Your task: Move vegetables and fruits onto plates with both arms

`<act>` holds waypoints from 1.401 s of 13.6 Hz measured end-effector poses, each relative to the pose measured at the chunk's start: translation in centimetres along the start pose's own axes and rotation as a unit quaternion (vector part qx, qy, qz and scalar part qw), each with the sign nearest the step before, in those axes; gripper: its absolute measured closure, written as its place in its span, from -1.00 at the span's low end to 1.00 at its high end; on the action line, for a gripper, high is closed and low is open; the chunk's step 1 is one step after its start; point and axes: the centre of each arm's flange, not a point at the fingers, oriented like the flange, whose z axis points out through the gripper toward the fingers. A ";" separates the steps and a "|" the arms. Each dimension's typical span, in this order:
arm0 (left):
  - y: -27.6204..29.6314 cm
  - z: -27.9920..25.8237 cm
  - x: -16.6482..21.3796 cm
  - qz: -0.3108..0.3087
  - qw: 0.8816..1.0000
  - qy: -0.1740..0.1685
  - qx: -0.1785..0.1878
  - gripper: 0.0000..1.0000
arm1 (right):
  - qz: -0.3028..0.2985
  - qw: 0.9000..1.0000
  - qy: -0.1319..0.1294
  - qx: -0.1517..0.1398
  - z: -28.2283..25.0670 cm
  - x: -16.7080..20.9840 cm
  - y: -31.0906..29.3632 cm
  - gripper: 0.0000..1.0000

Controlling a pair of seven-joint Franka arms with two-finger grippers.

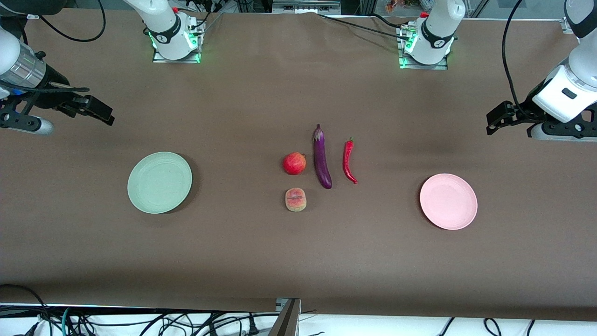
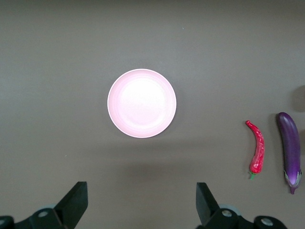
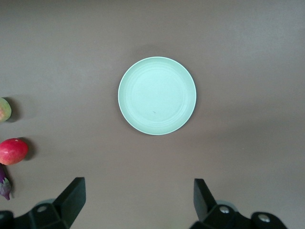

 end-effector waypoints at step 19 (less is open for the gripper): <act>1.8 15.0 -2.2 0.014 0.947 -0.320 -0.001 -1.00 | 0.000 1.000 0.002 0.001 -0.1 0.1 0.0 -1.00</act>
